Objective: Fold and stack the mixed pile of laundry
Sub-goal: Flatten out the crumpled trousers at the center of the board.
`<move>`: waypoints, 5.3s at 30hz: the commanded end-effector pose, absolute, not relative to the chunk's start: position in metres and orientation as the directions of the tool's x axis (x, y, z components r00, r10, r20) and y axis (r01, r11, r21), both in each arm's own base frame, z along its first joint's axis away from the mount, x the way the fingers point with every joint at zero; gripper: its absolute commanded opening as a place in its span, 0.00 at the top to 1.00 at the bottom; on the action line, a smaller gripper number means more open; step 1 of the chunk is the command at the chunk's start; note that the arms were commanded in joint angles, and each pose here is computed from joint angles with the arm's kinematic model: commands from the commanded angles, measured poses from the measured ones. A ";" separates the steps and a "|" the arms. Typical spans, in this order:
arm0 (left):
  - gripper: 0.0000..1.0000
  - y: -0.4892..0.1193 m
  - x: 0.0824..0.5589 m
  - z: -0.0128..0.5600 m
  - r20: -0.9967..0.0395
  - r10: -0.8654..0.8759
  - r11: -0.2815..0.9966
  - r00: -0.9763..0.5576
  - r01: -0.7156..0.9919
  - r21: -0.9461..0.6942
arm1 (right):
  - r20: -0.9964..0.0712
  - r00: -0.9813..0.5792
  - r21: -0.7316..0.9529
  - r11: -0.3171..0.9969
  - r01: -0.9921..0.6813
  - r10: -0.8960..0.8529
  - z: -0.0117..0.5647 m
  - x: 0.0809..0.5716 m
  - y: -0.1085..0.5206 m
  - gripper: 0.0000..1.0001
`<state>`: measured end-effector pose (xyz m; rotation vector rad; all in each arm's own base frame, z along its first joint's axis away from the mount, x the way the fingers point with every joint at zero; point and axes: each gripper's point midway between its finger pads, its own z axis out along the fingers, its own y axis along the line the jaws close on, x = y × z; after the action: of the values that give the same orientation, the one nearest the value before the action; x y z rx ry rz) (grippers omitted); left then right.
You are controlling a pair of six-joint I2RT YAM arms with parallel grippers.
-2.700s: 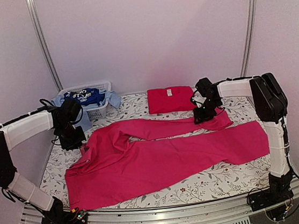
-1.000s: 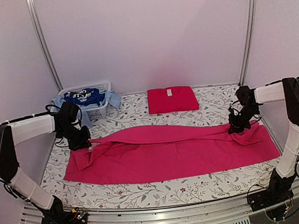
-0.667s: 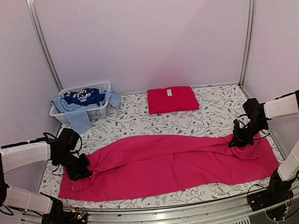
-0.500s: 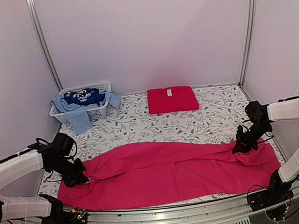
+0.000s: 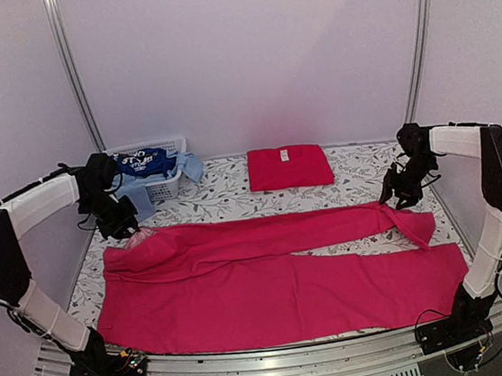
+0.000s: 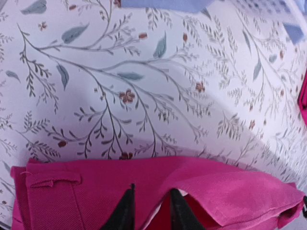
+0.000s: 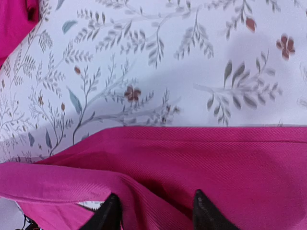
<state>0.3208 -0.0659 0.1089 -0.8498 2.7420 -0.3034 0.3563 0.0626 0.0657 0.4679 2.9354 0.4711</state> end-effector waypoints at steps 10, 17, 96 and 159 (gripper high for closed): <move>0.04 -0.018 0.359 0.194 -0.486 -0.502 0.864 -0.715 -0.402 -0.302 | -0.257 -0.938 0.233 0.957 0.172 0.231 0.127 0.364 0.039 0.05; 0.05 -0.034 0.326 0.142 -0.369 -0.562 0.819 -0.740 -0.437 -0.372 | -0.130 -0.943 0.308 0.916 0.255 0.306 0.091 0.306 0.051 0.05; 0.04 -0.055 0.418 0.150 -0.432 -0.471 0.869 -0.769 -0.318 -0.380 | -0.012 -0.273 0.453 0.248 0.856 0.962 0.054 0.270 -0.044 0.54; 0.02 -0.034 0.410 0.137 -0.412 -0.514 0.852 -0.753 -0.391 -0.348 | -0.239 -0.013 0.692 0.180 0.699 0.971 0.200 0.367 -0.108 1.00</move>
<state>0.4159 -0.0399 0.1375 -0.6414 2.5355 -0.3378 0.2952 -0.0723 0.1779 1.7333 1.9155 0.5152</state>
